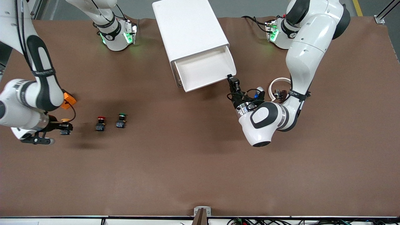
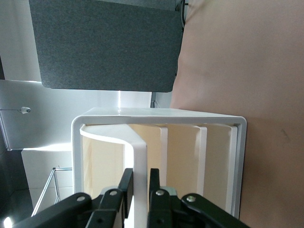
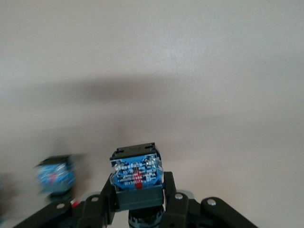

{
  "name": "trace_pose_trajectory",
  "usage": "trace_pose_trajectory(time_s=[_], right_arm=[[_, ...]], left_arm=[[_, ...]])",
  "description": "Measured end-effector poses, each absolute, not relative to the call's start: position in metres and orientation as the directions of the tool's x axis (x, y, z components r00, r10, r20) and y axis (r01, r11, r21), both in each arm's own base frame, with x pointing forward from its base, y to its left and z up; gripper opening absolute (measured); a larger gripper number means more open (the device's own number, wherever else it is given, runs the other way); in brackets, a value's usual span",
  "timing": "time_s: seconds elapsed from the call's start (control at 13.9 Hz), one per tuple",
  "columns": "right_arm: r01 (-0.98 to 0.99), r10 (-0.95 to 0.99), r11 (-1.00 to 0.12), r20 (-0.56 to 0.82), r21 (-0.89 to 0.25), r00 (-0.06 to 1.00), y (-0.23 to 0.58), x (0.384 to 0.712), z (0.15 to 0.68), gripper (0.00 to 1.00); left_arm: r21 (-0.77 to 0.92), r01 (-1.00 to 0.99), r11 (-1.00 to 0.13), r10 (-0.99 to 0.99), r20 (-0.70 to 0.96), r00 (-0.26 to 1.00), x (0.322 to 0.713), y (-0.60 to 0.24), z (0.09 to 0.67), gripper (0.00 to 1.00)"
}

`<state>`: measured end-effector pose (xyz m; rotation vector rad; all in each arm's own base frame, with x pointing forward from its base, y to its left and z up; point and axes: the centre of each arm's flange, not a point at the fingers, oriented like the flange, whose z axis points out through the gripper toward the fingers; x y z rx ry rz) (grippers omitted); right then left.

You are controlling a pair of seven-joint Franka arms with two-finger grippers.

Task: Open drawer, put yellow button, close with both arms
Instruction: 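Grasp the yellow-capped button with the right gripper and lift it, then carry the button into the drawer while the left gripper releases the drawer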

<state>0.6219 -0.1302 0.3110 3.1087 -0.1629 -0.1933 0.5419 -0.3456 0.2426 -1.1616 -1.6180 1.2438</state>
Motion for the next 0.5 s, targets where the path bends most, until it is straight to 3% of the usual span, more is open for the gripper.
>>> trace_pose_trajectory(time_s=[0.29,0.5], right_arm=[[-0.202,-0.204,-0.979,-0.154,0.031,0.967,-0.061,0.638,0.431,0.42],[-0.324,-0.321,-0.946,-0.148,0.009,0.935,-0.003,0.638,0.466,0.42]], left_arm=[[-0.977,0.194,0.093,0.961,0.036,-0.276,0.539,-0.35,0.246,0.27],[-0.985,0.164,0.046,0.958,-0.003,-0.287,0.535,-0.36,0.253,0.5]])
